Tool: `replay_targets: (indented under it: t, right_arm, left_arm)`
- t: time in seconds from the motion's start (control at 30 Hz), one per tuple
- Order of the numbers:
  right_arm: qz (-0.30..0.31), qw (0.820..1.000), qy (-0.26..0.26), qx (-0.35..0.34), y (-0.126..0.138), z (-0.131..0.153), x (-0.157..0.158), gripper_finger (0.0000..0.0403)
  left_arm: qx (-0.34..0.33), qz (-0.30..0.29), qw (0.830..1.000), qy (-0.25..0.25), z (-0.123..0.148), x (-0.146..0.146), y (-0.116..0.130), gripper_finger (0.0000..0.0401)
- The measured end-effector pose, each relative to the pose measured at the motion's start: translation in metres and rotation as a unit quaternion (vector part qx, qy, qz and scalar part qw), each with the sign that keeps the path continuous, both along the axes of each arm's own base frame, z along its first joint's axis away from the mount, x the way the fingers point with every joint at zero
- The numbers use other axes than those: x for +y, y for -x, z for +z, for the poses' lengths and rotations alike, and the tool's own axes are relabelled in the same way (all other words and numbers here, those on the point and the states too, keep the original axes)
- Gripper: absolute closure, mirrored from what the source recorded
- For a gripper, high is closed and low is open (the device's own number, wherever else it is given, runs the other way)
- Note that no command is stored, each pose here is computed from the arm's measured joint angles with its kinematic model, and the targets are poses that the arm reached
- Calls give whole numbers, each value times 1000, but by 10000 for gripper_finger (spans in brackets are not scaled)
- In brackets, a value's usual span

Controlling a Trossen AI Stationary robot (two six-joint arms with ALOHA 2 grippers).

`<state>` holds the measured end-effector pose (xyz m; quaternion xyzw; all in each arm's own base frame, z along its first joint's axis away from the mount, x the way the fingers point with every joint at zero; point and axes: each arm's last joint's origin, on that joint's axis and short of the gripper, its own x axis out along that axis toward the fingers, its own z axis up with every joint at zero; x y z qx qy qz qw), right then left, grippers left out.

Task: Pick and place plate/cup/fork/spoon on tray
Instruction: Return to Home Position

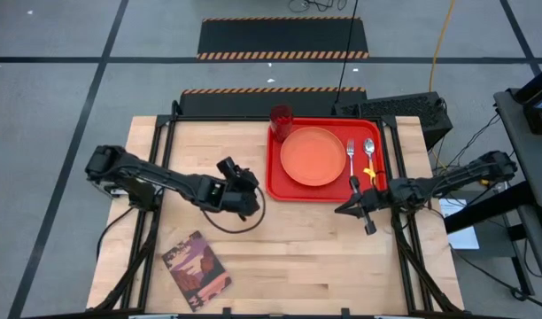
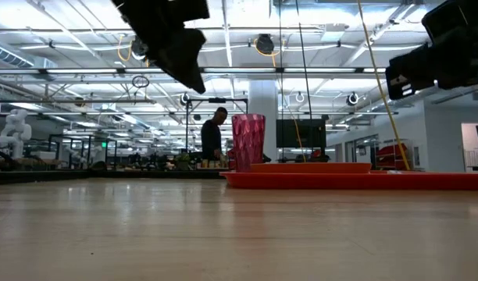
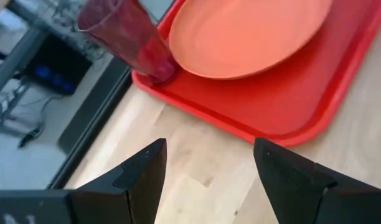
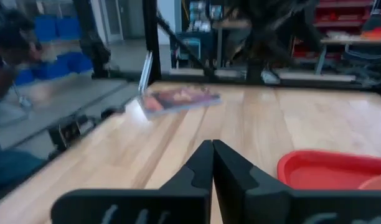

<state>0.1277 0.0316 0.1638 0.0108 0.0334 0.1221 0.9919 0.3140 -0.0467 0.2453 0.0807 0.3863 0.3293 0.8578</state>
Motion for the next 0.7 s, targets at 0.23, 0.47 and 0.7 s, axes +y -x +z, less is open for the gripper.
replay_targets:
  t: [0.23, 0.47, 0.7]
  right_arm:
    - [0, 1000, -5, -7, 1, 2, 0, 402]
    - [2, 1000, 13, -16, 3, 3, -1, 402]
    - [1, 999, 19, -26, 10, 5, -2, 403]
  left_arm:
    - [-38, -50, 998, 15, -20, 8, 26, 158]
    - [-95, -64, 993, 33, -20, 8, 66, 158]
    - [-148, -79, 985, 49, -32, 3, 96, 158]
